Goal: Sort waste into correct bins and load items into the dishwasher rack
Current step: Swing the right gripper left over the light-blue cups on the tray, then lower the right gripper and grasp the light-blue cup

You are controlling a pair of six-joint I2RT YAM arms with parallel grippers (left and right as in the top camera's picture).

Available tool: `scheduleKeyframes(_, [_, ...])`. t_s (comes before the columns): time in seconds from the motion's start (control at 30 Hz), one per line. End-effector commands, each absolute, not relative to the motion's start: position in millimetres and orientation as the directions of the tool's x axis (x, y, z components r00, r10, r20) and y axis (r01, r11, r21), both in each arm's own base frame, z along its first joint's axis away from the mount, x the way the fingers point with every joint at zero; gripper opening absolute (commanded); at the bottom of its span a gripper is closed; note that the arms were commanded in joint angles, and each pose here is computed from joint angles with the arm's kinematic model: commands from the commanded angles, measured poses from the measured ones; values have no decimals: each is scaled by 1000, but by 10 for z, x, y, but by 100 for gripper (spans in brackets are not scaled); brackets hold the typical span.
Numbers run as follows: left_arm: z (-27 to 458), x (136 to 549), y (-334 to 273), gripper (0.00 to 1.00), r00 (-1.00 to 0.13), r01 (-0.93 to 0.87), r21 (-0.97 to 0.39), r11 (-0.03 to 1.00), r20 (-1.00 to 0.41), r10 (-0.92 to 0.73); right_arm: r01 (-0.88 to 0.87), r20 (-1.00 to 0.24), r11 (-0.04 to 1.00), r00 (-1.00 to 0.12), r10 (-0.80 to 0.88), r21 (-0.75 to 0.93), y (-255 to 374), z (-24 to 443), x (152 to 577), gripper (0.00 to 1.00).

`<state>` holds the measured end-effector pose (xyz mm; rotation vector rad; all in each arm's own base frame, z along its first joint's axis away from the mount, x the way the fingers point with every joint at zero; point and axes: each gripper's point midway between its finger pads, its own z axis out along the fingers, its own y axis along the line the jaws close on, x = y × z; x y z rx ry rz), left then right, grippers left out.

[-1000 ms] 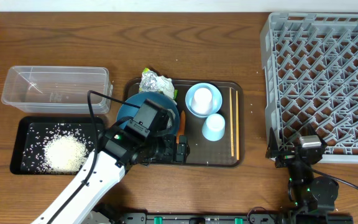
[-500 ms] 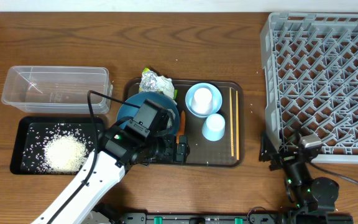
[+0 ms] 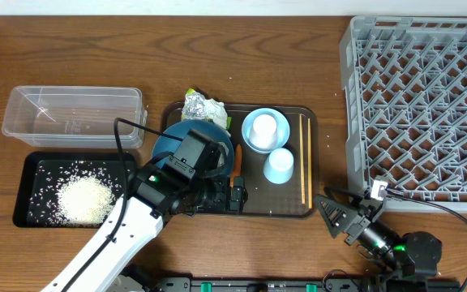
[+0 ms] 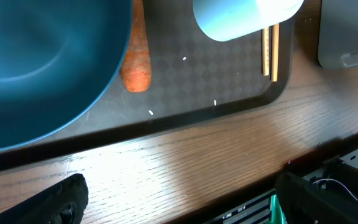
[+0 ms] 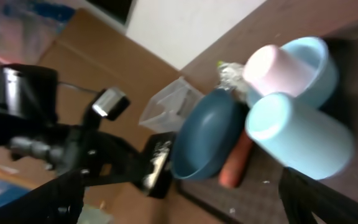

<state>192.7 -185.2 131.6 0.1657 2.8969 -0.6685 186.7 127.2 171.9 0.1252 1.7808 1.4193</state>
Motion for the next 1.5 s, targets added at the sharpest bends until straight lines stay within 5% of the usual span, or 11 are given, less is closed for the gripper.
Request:
scheduleKeyframes(0.0, [1288,1940,-1828,99,-981,136,-412,901,-181,65,-429,-524,302,-670,526,851,1328,1826,1791,99])
scheduleKeyframes(0.17, [1288,1940,-1828,99,-981,136,-412,901,-181,65,-507,-627,371,-592,506,778,1300,2032,1795,99])
scheduleKeyframes(0.43, [1288,1940,-1828,99,-981,136,-412,901,-181,65,-370,-678,600,-592,436,710,1112,2137,2039,99])
scheduleKeyframes(0.83, [1288,1940,-1828,99,-981,136,-412,901,-181,65,-117,-540,887,-826,163,446,1076,1756,2573,99])
scheduleKeyframes(1.13, [1288,1940,-1828,99,-981,136,-412,901,-181,65,-138,-425,971,-904,-43,195,1522,1281,2845,99])
scheduleKeyframes(1.47, [1288,1940,-1828,99,-981,136,-412,901,-181,65,-165,-385,972,-919,-89,169,1810,1002,3018,99])
